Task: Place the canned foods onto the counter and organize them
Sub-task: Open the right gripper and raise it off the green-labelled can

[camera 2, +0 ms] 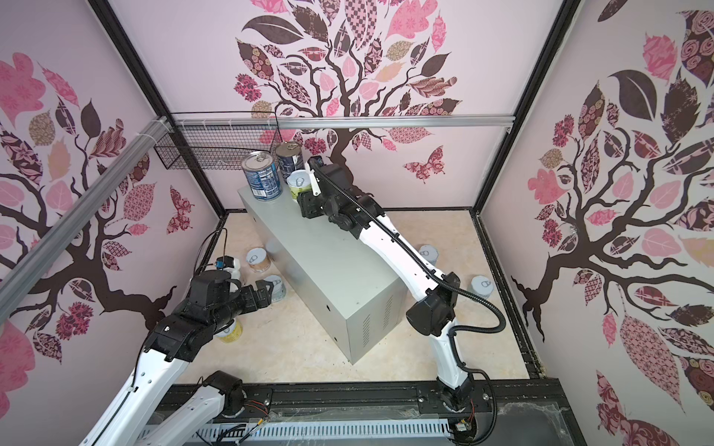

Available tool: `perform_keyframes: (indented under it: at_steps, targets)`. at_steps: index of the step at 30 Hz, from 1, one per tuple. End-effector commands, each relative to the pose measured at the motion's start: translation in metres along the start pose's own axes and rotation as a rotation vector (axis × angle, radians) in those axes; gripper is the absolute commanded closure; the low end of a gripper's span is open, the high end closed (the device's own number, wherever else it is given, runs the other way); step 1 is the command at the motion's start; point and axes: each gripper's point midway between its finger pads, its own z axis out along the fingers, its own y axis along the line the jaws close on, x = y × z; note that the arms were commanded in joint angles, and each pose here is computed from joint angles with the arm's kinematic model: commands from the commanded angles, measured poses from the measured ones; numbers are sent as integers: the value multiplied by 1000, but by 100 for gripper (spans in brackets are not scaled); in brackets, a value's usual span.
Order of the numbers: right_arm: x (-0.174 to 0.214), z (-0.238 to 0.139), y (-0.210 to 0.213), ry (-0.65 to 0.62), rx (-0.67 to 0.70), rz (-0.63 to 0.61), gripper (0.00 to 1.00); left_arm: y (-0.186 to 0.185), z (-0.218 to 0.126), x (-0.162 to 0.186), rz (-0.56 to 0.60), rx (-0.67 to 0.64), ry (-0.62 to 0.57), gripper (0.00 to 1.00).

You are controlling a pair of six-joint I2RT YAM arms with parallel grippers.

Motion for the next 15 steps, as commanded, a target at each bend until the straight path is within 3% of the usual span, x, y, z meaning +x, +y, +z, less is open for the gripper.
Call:
perform_keyframes:
  at_steps: [1, 15]
  targets:
    - [9, 10, -2, 33, -1, -8, 31, 4, 5, 5, 0, -14, 11, 2]
    - [-23, -40, 6, -26, -27, -18, 18, 13, 10, 5, -16, -50, 24, 2]
